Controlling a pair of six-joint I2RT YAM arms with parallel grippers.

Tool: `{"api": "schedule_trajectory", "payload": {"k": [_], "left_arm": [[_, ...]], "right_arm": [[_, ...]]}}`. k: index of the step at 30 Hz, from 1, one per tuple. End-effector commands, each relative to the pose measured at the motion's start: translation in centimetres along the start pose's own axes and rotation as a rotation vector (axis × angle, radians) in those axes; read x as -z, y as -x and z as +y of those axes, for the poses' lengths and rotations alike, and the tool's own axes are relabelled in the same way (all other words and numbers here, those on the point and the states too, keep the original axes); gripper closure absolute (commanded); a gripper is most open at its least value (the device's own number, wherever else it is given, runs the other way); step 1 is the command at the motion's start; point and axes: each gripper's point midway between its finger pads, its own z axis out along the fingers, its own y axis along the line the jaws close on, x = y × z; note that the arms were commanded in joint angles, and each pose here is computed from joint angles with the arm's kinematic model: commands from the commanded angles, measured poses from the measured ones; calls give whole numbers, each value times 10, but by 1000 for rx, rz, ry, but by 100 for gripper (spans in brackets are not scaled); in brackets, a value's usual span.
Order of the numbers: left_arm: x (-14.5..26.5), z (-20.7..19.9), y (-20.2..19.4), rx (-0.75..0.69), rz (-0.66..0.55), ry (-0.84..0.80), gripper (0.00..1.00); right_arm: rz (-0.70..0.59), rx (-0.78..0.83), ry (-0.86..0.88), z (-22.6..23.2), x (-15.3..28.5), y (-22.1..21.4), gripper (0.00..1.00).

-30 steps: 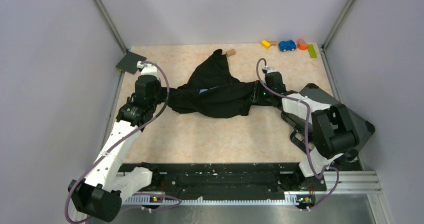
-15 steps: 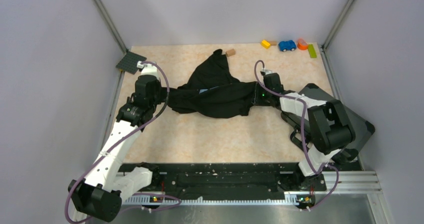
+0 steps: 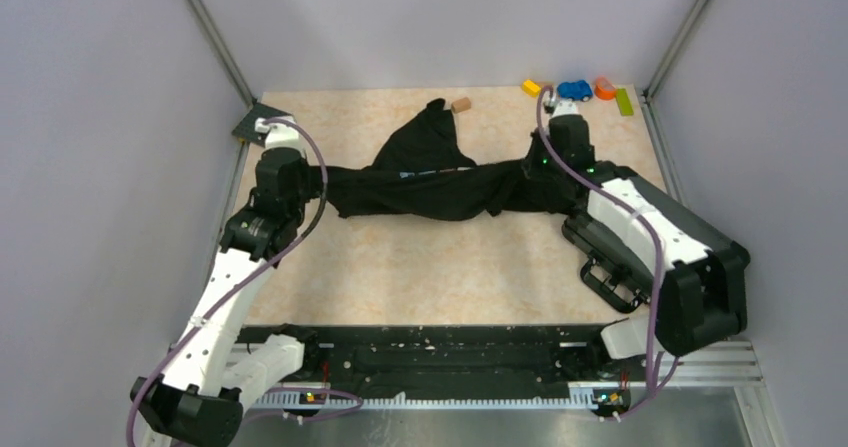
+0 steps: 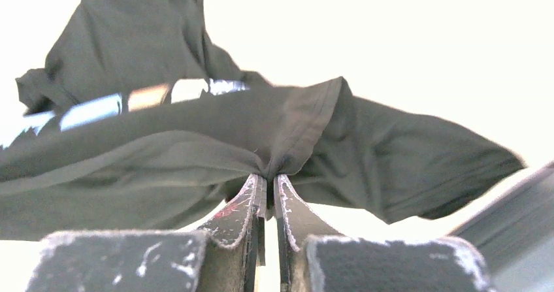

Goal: Pin the brooch onto the clothing

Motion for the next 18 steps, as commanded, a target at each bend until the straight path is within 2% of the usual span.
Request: {"api": "schedule_trajectory", "payload": {"k": [1,6,11,14,18], "left_arm": [[39,24,81,90,-226,60,100],[81,46,144,129,-377,104,100],[140,62,214,160,-560,78,100],[168,61,241,136,-629,20,100],[196,54,260,133,-689,-81,100]], "right_arm": [[-251,28,-52,0,72,91,100],[-456,64,-65,5,151,156,100],[-723,92,-68,7,253,211,100],[-859,116,-13,16,305,229,100],[-951,132,72,29,351,238,100]]}}
